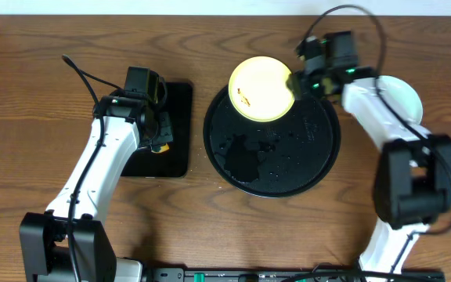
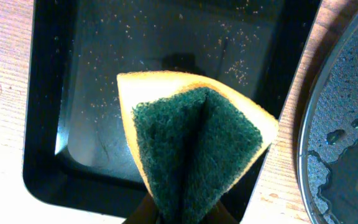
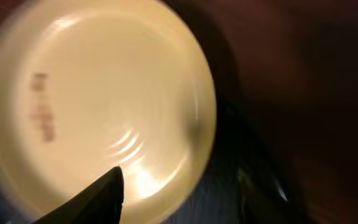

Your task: Clean dirty plates on tray and stack at the side

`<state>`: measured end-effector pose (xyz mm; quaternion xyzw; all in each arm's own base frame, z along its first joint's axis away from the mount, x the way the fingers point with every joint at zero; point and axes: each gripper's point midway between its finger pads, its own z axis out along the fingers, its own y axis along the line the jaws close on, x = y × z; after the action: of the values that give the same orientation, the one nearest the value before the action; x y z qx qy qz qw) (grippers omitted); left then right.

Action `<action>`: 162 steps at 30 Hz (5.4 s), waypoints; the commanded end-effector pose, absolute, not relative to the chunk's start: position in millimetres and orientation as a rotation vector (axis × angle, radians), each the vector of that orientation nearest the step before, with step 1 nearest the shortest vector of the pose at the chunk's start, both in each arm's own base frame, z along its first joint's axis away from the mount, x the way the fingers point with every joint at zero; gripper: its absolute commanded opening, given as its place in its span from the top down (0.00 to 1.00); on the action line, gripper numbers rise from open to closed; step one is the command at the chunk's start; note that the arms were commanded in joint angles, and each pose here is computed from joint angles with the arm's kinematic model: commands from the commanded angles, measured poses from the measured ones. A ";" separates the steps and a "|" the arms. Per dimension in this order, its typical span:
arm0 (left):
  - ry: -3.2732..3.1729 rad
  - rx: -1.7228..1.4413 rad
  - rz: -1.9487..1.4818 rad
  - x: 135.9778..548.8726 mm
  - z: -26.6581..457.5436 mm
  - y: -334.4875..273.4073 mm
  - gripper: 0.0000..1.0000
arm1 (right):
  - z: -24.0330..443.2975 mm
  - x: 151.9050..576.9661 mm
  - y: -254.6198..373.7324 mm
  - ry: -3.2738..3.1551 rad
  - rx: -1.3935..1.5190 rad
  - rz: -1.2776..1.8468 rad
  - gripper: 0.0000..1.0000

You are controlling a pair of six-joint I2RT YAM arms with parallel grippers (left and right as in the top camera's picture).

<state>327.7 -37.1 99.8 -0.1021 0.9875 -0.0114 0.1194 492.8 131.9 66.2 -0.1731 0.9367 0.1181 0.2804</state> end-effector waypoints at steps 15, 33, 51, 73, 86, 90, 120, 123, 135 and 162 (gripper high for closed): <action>2.893 -0.293 -0.013 326.3 97.8 -34.7 0.88 | 58.2 489.1 128.4 2.592 -0.261 0.232 0.99; 2.897 -0.293 -0.011 325.4 97.6 -34.5 0.88 | 18.3 373.7 111.6 2.939 0.883 0.252 0.99; 2.894 -0.292 -0.012 326.0 97.8 -34.7 0.88 | 51.2 405.5 111.2 2.865 -0.111 0.321 0.51; 2.906 -0.293 -0.009 323.2 97.1 -34.4 0.88 | 17.5 419.4 119.0 2.841 -0.276 0.285 0.98; 2.912 -0.294 -0.007 321.6 96.8 -34.2 0.88 | 13.0 411.9 88.2 2.909 -0.040 0.093 0.99; 2.920 -0.294 -0.003 319.7 96.4 -33.9 0.87 | 12.8 407.8 97.2 2.924 -0.038 0.151 0.99; 2.910 -0.271 -0.005 322.8 97.0 -34.3 0.85 | 13.0 409.4 97.6 2.915 -0.074 0.147 0.98; 2.911 -0.271 -0.004 322.5 97.0 -34.2 0.85 | 13.3 409.8 97.7 2.913 -0.075 0.147 0.96; 2.907 -0.272 -0.008 323.5 97.2 -34.5 0.90 | 12.9 408.9 97.6 2.916 -0.091 0.145 0.95; 2.878 -0.193 -0.068 332.7 106.8 -50.4 0.92 | 13.1 408.2 103.0 2.914 -0.110 0.148 0.99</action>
<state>330.2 -44.5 100.5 -0.0846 0.9884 -0.0236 0.1239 407.7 100.8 13.1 -0.0283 0.9920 0.0571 0.1086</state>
